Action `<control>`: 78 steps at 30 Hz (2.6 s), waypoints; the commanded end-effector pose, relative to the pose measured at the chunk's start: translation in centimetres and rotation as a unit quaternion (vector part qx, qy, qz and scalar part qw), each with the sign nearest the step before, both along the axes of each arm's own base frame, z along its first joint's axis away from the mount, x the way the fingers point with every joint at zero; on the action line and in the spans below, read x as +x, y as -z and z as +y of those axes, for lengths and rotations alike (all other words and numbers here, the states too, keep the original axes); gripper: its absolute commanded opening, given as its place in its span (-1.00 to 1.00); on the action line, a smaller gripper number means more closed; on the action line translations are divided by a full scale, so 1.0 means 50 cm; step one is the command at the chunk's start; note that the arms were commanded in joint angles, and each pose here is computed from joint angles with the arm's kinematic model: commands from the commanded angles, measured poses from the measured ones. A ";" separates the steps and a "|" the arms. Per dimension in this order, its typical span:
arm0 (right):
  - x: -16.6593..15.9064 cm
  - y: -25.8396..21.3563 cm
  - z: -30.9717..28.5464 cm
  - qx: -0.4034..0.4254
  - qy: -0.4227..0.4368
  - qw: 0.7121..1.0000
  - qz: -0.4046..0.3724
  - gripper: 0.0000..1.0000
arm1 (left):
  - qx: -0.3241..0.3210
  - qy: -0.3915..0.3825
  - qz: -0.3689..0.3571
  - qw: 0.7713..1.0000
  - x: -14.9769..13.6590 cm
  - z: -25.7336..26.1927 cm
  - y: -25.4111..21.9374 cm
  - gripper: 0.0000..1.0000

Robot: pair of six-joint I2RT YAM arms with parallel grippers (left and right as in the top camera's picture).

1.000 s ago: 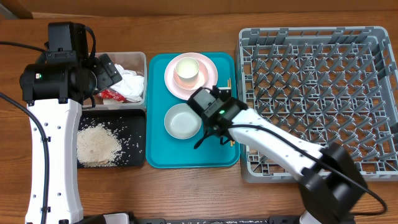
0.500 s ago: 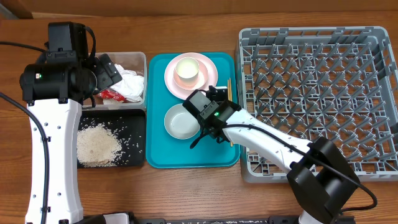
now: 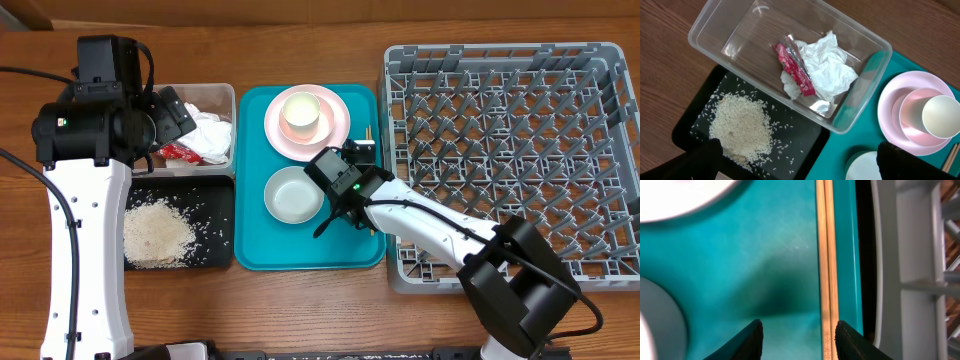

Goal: Sort waste into correct bins and load items into the dishwasher
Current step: 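Lower the right gripper onto a wooden chopstick at the tray edge and grasp it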

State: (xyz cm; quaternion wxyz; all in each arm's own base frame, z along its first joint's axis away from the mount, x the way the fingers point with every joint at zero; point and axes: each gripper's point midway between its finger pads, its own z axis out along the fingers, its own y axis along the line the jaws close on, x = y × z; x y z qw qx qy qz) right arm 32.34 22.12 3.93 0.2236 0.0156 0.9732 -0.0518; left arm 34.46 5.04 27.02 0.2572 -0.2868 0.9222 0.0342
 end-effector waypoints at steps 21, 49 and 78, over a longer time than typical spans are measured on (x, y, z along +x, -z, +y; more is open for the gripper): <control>-0.036 0.073 0.010 0.045 -0.011 0.999 0.027 0.25 | -0.001 -0.002 -0.001 1.000 0.002 0.002 -0.001 1.00; 0.019 -0.030 0.044 0.045 -0.007 0.999 -0.002 -0.26 | -0.001 -0.002 -0.001 1.000 0.002 0.002 -0.001 1.00; 0.021 0.041 0.004 0.063 0.014 0.998 -0.007 -0.21 | -0.001 -0.002 -0.001 1.000 0.002 0.002 -0.001 1.00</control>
